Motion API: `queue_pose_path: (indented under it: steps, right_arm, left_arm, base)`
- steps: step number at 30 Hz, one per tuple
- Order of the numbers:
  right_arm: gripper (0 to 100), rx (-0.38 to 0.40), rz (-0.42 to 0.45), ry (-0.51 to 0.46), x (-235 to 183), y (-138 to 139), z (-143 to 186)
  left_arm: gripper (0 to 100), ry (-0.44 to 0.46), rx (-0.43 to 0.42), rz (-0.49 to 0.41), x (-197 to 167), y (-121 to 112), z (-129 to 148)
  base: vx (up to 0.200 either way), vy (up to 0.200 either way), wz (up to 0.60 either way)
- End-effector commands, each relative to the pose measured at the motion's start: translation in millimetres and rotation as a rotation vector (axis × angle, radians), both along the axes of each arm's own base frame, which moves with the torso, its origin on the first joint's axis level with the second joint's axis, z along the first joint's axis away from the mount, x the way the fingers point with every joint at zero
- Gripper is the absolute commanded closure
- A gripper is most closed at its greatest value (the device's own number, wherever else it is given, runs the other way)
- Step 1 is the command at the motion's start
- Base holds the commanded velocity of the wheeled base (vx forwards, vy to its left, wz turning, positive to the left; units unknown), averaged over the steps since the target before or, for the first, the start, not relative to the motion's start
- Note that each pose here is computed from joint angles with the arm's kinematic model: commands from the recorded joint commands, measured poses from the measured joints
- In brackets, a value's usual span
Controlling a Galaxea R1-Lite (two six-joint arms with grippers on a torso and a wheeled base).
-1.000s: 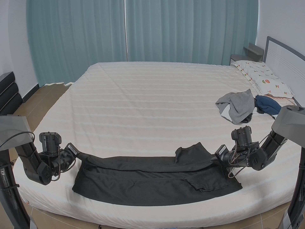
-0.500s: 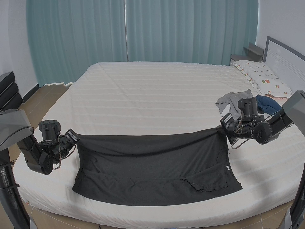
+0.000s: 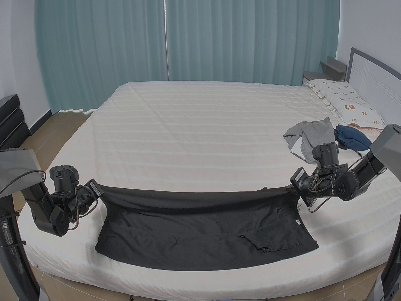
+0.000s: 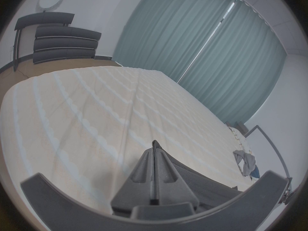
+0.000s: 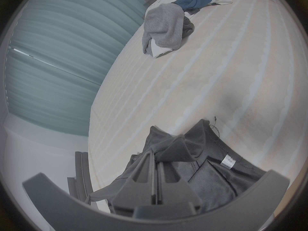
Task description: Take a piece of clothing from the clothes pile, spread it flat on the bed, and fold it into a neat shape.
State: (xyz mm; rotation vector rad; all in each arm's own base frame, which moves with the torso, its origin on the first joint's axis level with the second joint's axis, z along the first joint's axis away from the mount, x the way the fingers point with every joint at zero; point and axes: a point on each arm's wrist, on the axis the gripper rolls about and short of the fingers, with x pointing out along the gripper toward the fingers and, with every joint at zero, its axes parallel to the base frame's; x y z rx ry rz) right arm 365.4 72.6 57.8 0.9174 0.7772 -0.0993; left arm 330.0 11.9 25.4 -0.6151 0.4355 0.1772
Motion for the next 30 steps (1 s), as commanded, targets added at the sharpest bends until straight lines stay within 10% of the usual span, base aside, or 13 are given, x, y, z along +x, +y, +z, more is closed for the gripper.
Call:
queue_pose_path:
  steps: [1, 11, 18, 30]
  right_arm:
    - [100, 0.008, 0.006, -0.036, 9, 4, 7]
    - [100, 0.034, -0.010, -0.170, 44, 8, 29]
    - [100, 0.012, -0.003, -0.095, 34, 6, 20]
    - [100, -0.155, 0.141, 0.107, -15, 2, -11]
  left_arm:
    - [100, -0.009, 0.000, -0.004, 8, -1, -1]
    - [100, -0.099, -0.024, 0.023, 35, 2, 7]
    - [100, -0.059, -0.060, 0.037, 29, 2, -3]
    - [100, 0.147, 0.166, -0.108, -28, 0, -29]
  base:
    - [0.000, 0.000, 0.00]
    - [0.000, 0.000, 0.00]
    - [0.000, 0.000, 0.00]
    - [0.000, 0.000, 0.00]
